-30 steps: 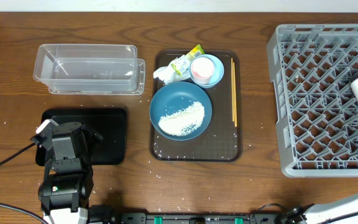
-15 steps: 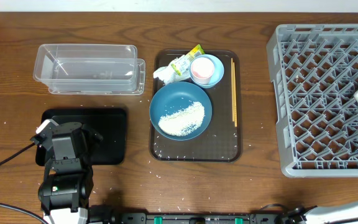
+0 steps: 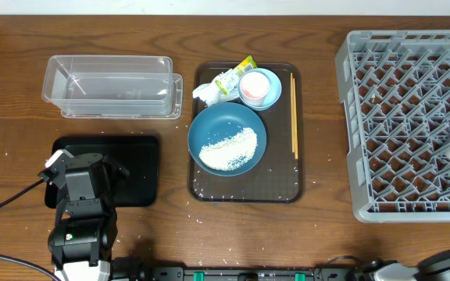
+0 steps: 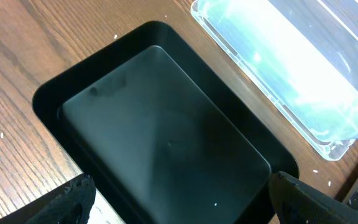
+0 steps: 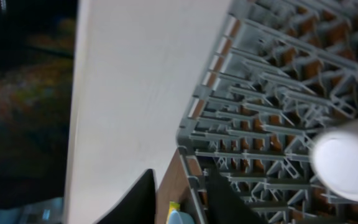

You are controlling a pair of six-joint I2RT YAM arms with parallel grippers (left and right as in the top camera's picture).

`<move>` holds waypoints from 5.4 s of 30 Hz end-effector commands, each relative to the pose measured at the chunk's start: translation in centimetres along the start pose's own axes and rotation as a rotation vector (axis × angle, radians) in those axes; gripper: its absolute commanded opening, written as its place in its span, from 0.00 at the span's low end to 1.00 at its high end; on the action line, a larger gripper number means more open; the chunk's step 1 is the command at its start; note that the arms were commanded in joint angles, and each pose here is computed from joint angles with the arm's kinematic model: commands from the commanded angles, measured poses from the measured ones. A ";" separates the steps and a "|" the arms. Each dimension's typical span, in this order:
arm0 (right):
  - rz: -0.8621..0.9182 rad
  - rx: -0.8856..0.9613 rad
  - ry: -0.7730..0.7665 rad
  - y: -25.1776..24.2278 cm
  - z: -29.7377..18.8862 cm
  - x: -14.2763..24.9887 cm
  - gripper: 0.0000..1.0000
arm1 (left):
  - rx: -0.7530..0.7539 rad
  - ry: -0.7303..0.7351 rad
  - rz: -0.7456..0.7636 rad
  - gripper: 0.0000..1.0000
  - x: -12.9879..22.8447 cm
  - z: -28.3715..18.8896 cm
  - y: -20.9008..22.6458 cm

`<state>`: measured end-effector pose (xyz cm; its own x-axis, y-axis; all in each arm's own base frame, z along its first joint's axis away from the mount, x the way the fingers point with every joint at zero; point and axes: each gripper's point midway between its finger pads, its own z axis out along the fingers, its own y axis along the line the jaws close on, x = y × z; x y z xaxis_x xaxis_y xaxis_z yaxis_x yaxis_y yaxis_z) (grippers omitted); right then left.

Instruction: Sort waste into correct bins and load items into the dishwasher rack

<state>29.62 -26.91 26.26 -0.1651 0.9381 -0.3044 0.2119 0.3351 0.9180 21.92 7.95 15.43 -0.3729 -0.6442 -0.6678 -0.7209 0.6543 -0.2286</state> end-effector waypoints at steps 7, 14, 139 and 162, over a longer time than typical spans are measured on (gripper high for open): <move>-0.186 -0.216 0.237 9.3 2.6 7.8 0.78 | 0.002 -0.015 -0.017 0.92 -0.6 -0.4 -0.1; -0.368 -0.314 0.513 13.5 6.9 18.7 0.83 | 0.002 -0.015 -0.017 0.92 -0.6 -0.4 -0.1; -0.612 1.047 0.089 -2.3 1.0 14.7 0.99 | 0.583 0.534 -0.084 0.92 7.5 -5.4 -9.4; -0.612 1.048 0.089 -2.3 1.0 14.7 0.99 | 0.971 0.546 0.271 0.92 8.2 -15.4 -16.6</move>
<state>28.04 -13.22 19.18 -0.5743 0.6080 -0.5482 0.7356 0.6772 -0.0196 21.00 -14.67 24.81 -0.8505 -0.3759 -0.3679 0.0906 0.5844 -0.8064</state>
